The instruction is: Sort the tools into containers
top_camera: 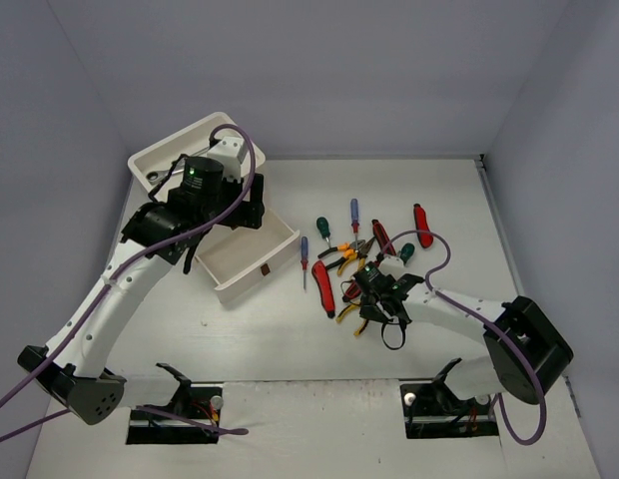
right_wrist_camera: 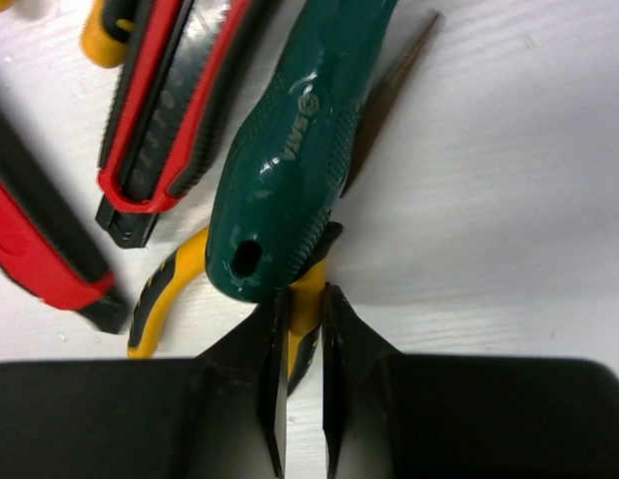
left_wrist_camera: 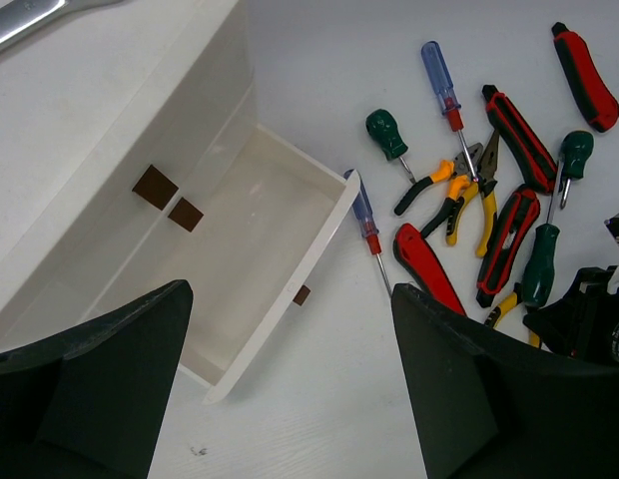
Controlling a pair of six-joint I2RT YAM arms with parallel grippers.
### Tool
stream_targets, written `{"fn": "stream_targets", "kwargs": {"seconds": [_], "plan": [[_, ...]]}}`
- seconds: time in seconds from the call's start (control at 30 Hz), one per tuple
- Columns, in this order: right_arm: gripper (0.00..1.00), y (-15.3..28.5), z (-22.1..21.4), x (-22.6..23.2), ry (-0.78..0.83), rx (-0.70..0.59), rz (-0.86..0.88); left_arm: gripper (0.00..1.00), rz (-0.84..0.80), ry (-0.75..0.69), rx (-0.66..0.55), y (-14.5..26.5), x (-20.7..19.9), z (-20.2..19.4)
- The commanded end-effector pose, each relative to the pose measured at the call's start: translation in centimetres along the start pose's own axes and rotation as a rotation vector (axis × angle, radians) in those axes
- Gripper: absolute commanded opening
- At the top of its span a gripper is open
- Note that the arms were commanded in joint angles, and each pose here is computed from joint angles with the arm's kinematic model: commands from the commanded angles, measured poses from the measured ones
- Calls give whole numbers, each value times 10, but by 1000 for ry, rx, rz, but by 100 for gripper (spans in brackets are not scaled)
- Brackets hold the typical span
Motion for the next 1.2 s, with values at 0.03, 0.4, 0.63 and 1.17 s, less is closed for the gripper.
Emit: {"fn": "stream_targets", "kwargs": {"seconds": [0.03, 0.4, 0.63, 1.17], "plan": [[0, -4, -12, 9, 49, 33, 13, 78, -6, 14, -75, 8, -1, 16], [0, 75, 31, 73, 24, -113, 351, 78, 7, 9, -98, 15, 1, 22], [0, 112, 40, 108, 70, -152, 476, 78, 31, 2, -107, 18, 5, 24], [0, 119, 90, 244, 48, -300, 541, 78, 190, -14, -138, 43, 31, 22]]}}
Point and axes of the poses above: each gripper's point midway between its finger pads, its own y axis back along the fingers, its own x axis along the line the jaws close on, z = x × y, the point moved 4 cm from there along y, back along the fingers, and after that the axes turned 13 degrees about -y, right-handed, at the moved point
